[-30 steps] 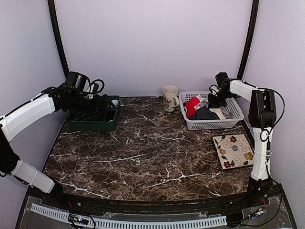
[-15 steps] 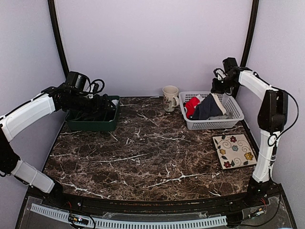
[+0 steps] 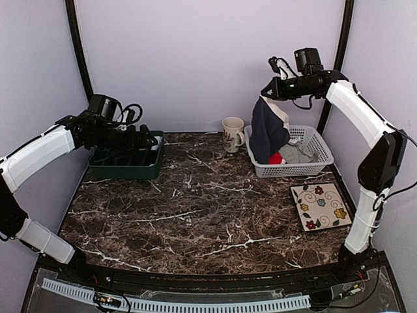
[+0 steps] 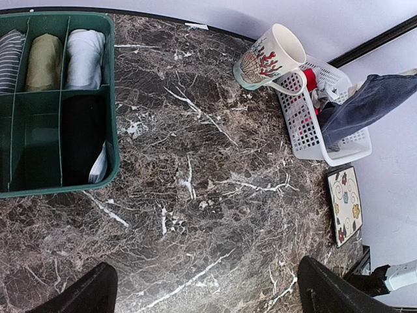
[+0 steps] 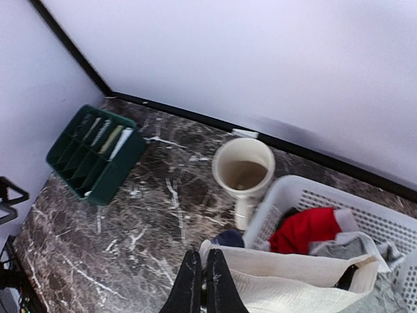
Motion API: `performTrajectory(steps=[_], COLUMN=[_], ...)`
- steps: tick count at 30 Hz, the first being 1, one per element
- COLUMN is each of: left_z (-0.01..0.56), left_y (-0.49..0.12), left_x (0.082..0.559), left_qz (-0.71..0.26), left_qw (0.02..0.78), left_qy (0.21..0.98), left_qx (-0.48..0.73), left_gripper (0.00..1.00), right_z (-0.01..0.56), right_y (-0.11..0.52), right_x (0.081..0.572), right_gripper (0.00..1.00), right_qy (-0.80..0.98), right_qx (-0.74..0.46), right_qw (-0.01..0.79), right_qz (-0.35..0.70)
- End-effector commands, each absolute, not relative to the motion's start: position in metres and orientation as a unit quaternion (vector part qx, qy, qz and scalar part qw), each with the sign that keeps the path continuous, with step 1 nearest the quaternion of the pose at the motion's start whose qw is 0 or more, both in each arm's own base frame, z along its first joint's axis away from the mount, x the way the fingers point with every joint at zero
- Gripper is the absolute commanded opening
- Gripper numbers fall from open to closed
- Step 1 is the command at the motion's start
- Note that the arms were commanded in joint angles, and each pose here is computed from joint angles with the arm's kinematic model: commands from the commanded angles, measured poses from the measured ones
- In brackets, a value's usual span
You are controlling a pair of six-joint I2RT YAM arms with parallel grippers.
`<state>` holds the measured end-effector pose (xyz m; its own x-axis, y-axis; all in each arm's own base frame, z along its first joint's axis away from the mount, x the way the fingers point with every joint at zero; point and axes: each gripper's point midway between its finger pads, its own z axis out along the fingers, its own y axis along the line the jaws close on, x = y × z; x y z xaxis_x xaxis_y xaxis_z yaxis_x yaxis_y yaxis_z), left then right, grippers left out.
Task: Roll the underwear
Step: Pick up the underwear from the bin, then place the underwear at the center of the board.
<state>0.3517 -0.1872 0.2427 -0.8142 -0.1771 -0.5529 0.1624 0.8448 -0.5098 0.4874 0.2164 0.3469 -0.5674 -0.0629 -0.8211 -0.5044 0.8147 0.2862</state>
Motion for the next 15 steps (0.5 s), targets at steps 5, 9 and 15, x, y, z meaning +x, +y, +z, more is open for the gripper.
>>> performTrajectory(steps=[5,9,15], left_z=[0.266,0.273,0.278], left_y=[-0.182,-0.17,-0.152], left_x=[0.355,0.355,0.347], left_qz=[-0.282,-0.268,-0.255], left_qw=[0.336,0.351,0.357], left_qy=[0.899,0.897,0.898], left_qx=[-0.002,-0.016,-0.031], left_gripper=[0.99,0.99,0.99], right_z=[0.471,0.502,0.446], right_y=[0.346,0.392,0.374], right_x=[0.381,0.321,0.302], right_gripper=[0.0,0.0,0.0], right_qy=[0.704,0.646,0.683], right_qx=[-0.311,-0.352,-0.341], right_qw=[0.496,0.476,0.431], right_qz=[0.403,0.482,0.481])
